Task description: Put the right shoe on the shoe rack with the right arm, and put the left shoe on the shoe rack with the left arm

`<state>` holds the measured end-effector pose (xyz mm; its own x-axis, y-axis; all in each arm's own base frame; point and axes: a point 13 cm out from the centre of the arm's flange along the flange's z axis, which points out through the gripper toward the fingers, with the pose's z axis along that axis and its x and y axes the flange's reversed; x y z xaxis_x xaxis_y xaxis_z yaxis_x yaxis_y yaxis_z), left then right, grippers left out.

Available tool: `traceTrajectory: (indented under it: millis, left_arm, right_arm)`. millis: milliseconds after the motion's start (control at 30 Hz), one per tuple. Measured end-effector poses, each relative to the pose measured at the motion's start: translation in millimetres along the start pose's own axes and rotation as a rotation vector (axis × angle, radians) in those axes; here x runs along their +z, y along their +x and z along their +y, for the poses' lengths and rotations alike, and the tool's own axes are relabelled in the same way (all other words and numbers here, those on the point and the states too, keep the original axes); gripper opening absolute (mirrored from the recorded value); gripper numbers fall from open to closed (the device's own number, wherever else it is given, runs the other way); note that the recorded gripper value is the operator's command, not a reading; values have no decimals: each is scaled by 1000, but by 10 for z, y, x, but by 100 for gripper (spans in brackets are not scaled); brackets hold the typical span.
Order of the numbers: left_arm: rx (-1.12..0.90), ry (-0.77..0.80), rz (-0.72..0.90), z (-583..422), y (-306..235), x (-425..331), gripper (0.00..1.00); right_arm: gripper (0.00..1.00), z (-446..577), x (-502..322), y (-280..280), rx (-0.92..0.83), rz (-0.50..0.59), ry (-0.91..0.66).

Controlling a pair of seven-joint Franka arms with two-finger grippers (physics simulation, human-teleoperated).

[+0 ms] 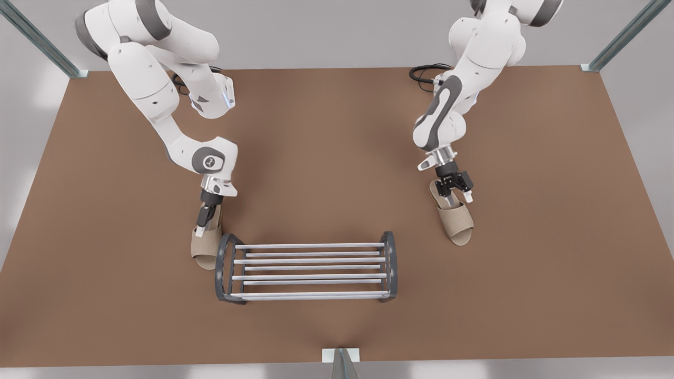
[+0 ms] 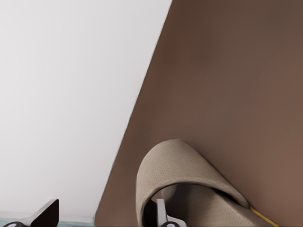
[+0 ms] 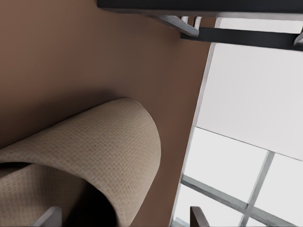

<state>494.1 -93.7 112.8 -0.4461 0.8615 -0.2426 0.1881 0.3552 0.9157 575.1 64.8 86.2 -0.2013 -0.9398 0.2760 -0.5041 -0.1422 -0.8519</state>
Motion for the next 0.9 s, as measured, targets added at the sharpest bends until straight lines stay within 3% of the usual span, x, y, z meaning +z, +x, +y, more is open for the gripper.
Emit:
traceTrajectory:
  millis: [200, 367, 467, 600, 733, 800, 867, 900]
  left_arm:
    - [-6, 69, 11, -110, -11, 117, 100]
    - [11, 93, 11, -153, 47, 198, 100]
    - [9, 94, 6, -139, 0, 253, 100]
    - [21, 87, 6, -97, 37, 378, 100]
    - [36, 84, 4, -87, 85, 455, 100]
    - [41, 85, 1, -95, 90, 463, 86]
    - [44, 87, -1, -106, 93, 465, 80]
    - [45, 88, -2, -110, 94, 465, 80]
  right_arm:
    - [89, 36, 115, 16, -5, -22, 19]
    - [60, 14, 125, -2, 2, -36, 33]
    - [51, -14, 124, -15, 0, -46, 44]
    - [45, -68, 120, -19, 4, -53, 58]
    - [46, -64, 120, -20, 7, -57, 61]
    - [46, -64, 142, 5, 5, -57, 64]
    - [49, -62, 158, 26, 2, -58, 67]
    - [39, -59, 163, 29, 2, -59, 67]
